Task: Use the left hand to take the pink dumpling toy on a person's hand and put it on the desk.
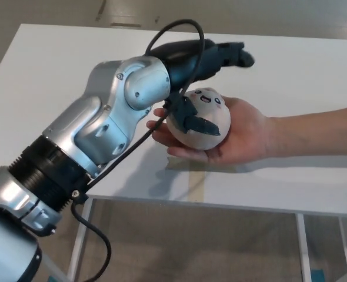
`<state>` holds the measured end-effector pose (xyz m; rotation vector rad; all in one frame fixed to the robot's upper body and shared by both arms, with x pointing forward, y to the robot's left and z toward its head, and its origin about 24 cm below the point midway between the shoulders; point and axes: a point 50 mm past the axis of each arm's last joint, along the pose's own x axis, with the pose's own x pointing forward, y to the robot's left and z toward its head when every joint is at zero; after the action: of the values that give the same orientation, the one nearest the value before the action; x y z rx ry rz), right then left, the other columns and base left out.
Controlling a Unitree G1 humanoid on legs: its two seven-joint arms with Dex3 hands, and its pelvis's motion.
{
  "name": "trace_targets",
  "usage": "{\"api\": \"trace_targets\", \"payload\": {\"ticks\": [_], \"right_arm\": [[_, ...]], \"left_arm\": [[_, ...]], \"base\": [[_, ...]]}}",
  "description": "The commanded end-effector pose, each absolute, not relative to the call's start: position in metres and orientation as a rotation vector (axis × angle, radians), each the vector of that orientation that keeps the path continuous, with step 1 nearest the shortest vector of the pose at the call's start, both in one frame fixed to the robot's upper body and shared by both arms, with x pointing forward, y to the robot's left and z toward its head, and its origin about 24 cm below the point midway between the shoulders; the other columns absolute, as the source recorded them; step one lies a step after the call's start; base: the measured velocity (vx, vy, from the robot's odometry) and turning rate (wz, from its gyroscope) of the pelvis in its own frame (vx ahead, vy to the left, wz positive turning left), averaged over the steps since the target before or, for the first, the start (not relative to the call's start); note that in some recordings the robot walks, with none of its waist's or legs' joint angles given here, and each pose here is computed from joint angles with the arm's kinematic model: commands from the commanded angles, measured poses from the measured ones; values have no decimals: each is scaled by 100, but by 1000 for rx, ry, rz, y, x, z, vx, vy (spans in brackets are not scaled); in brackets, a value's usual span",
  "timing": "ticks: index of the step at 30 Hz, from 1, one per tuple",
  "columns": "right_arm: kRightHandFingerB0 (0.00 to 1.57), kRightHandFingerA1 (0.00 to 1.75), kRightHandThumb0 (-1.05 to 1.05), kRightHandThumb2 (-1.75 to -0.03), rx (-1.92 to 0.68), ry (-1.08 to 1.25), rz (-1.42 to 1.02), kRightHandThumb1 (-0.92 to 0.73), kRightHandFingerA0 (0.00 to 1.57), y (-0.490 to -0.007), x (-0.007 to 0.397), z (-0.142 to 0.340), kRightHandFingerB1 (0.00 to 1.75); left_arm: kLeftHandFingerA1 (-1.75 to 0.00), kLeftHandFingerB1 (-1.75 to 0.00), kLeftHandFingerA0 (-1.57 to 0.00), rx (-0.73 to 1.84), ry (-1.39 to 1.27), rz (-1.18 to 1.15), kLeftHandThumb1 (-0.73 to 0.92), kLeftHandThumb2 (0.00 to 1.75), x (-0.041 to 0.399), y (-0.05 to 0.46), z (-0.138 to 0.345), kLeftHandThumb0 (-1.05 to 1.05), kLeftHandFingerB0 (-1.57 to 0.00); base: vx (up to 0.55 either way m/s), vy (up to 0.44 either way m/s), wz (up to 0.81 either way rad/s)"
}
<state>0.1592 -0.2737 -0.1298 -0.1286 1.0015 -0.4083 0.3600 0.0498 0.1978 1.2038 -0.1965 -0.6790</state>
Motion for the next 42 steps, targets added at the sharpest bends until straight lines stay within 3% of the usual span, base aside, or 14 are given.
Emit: {"api": "trace_targets", "payload": {"ticks": [1,6,7,9,18,19,22,23,24,27,28,30,32,42], "right_arm": [[51,47,-15,-59,-138,999,-398,-67,68,-277,157,-129,41],[51,47,-16,-59,-140,1000,-397,-66,69,-277,158,-129,41],[51,47,-16,-59,-142,1000,-398,-66,69,-276,159,-129,41],[52,47,-16,-59,-146,1001,-397,-66,69,-276,159,-129,42],[53,47,-15,-59,-144,995,-395,-66,69,-276,163,-127,42],[52,47,-15,-59,-144,995,-396,-66,69,-276,163,-128,42],[53,47,-15,-59,-143,995,-396,-66,69,-276,163,-127,42],[53,47,-16,-59,-141,994,-397,-66,69,-276,164,-127,42],[53,47,-16,-59,-143,995,-395,-66,69,-276,164,-127,42],[53,47,-16,-59,-144,992,-393,-66,69,-276,165,-127,42],[52,47,-16,-59,-144,989,-392,-67,68,-275,166,-126,42],[52,47,-16,-59,-146,986,-389,-67,69,-276,166,-126,41],[51,47,-16,-59,-148,983,-385,-67,68,-275,167,-126,41],[53,47,-16,-59,-145,975,-383,-67,68,-275,168,-126,42]], "left_arm": [[-28,-28,-10,1259,-101,-662,43,58,363,55,185,-72,-13],[-28,-26,-13,1269,-70,-664,45,56,364,58,175,-70,-11],[-39,-36,-9,1277,-61,-665,43,80,364,59,170,-63,-5],[-49,-48,0,1279,-46,-669,15,80,363,60,165,-34,0],[-48,-47,0,1306,13,-703,26,84,365,61,152,-30,0],[-30,-27,-19,1306,18,-707,46,54,365,61,151,-50,-15],[-30,-27,-21,1306,19,-715,46,54,364,61,150,-49,-16],[-38,-35,-22,1301,22,-732,40,65,364,60,148,-50,-14],[-49,-31,-60,1260,11,-745,56,57,364,60,143,-30,-31],[-72,-35,-72,1224,2,-746,64,60,364,60,140,-25,-48],[-100,-45,-101,1200,-16,-737,73,62,364,59,139,-18,-80],[-113,-48,-105,1185,-44,-714,76,63,363,58,138,-18,-83],[-149,-59,-69,1180,-82,-679,76,66,362,59,136,-19,-89],[-153,-79,-67,1179,-129,-615,76,65,361,66,131,-24,-83]], "base": [[0,0,0],[0,0,0],[0,0,0],[0,0,0],[0,0,0],[0,0,0],[0,0,0],[0,0,0],[0,0,0],[0,0,0],[0,0,0],[0,0,0],[0,0,0],[0,0,0]]}}
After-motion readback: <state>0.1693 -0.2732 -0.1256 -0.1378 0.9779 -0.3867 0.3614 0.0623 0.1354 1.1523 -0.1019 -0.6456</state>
